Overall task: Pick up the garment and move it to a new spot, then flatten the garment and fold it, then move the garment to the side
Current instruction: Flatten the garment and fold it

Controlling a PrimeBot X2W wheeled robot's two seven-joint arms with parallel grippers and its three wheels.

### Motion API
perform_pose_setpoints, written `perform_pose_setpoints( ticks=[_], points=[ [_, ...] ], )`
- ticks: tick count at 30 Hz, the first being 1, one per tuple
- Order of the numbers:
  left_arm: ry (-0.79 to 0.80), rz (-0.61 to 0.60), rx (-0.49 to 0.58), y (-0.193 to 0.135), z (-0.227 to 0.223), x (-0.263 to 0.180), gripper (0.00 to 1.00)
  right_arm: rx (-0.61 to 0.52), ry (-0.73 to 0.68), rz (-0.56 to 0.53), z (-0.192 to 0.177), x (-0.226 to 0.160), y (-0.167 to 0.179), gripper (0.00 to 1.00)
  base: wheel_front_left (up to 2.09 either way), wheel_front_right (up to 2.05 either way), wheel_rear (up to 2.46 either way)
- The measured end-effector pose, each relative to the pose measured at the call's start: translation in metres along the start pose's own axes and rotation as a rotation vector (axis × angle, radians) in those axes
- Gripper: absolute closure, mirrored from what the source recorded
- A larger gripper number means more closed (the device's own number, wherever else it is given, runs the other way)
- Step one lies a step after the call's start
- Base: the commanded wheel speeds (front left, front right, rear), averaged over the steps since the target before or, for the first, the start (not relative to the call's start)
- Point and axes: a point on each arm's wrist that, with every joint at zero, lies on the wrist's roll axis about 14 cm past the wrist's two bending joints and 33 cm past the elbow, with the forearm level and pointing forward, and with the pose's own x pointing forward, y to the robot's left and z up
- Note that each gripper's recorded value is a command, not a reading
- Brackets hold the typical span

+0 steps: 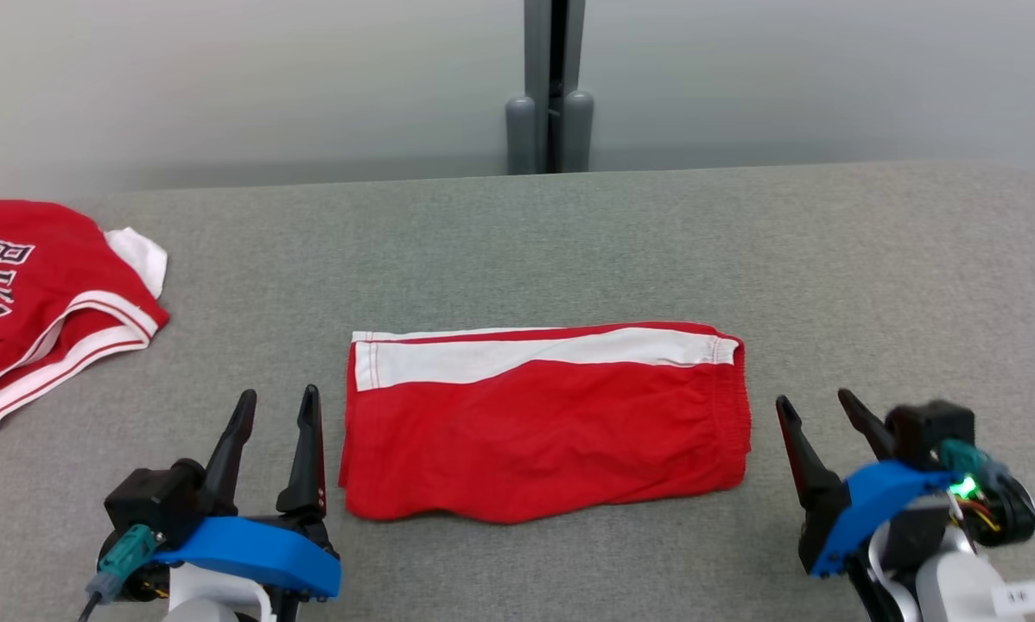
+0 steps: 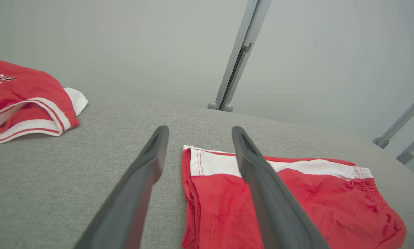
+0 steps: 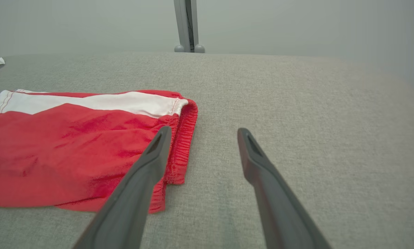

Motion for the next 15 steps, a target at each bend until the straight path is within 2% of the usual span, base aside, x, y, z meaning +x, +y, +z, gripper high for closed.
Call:
perform_pose_setpoints(
  ticks=[4,8,15],
  points=[
    [-0.016,0.011,0.007,0.001,0.002,-0.007,0.0,-0.026,0.085,0.034,-0.007,0.024,0.012,0.0,0.0,0.0,0.0],
    [-0.029,0.039,0.002,0.007,0.004,-0.01,0.0,-0.035,0.241,0.056,-0.034,0.041,0.02,0.0,0.0,0.0,0.0],
    [-0.019,0.088,0.002,0.021,-0.001,-0.017,0.0,0.025,0.41,0.107,-0.067,0.059,0.04,0.0,0.0,0.0,0.0]
  ],
)
